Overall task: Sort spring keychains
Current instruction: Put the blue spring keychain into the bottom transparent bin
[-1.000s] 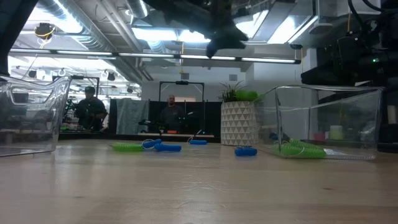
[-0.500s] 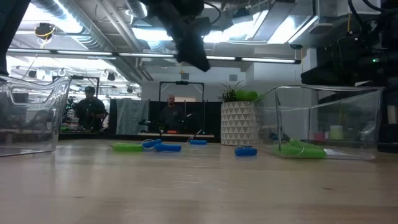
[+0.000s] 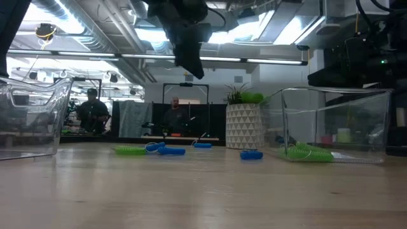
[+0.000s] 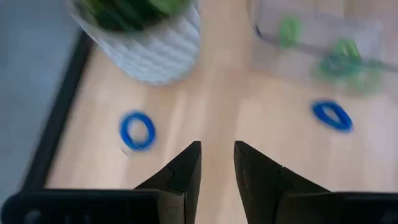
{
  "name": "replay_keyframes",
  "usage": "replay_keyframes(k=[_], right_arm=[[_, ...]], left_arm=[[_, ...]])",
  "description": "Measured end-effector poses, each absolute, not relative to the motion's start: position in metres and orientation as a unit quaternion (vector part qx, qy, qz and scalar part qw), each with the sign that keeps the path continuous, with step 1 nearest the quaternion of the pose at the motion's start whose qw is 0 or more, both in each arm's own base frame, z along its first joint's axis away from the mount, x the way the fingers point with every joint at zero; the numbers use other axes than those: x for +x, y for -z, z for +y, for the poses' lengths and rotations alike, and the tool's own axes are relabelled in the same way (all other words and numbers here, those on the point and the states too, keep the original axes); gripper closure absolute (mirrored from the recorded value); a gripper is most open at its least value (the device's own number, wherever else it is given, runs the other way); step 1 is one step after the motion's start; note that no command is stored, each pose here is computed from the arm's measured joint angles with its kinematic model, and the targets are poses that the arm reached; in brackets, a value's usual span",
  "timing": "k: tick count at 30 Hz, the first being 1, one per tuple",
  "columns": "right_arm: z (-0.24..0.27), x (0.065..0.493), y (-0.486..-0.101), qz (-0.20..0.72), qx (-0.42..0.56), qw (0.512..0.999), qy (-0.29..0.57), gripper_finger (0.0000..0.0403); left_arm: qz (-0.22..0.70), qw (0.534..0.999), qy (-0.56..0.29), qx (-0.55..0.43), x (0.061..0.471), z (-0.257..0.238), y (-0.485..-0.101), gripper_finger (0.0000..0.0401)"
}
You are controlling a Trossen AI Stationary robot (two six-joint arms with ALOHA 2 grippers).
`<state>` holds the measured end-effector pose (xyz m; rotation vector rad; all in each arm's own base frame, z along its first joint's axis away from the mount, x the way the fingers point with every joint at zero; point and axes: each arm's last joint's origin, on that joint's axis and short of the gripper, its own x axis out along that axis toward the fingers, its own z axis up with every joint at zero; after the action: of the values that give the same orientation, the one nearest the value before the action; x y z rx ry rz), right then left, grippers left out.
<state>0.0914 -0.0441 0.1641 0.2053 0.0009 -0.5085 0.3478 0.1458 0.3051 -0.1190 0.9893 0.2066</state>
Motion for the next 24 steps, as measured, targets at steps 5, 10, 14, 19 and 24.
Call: replay_keyframes(k=[5, 10, 14, 19, 24], right_arm=[[-0.044, 0.091, -0.164, 0.0, 0.101, 0.963, 0.251, 0.0276], [-0.044, 0.091, -0.164, 0.0, 0.101, 0.963, 0.251, 0.0276], [-0.044, 0.091, -0.164, 0.0, 0.101, 0.963, 0.251, 0.0276], [-0.044, 0.091, -0.164, 0.0, 0.101, 0.963, 0.251, 0.0276], [-0.044, 0.091, -0.164, 0.0, 0.101, 0.963, 0.251, 0.0276]], left_arm=[[0.546, 0.831, -0.073, -0.072, 0.338, 0.13, -0.297, 0.0309], [0.596, 0.798, -0.037, -0.078, 0.333, 0.109, -0.293, 0.031], [0.615, 0.784, -0.007, -0.079, 0.333, 0.092, -0.292, 0.0312], [0.623, 0.78, 0.017, -0.061, 0.337, 0.072, -0.291, 0.0312], [0.625, 0.778, 0.035, -0.046, 0.34, 0.056, -0.291, 0.0313]])
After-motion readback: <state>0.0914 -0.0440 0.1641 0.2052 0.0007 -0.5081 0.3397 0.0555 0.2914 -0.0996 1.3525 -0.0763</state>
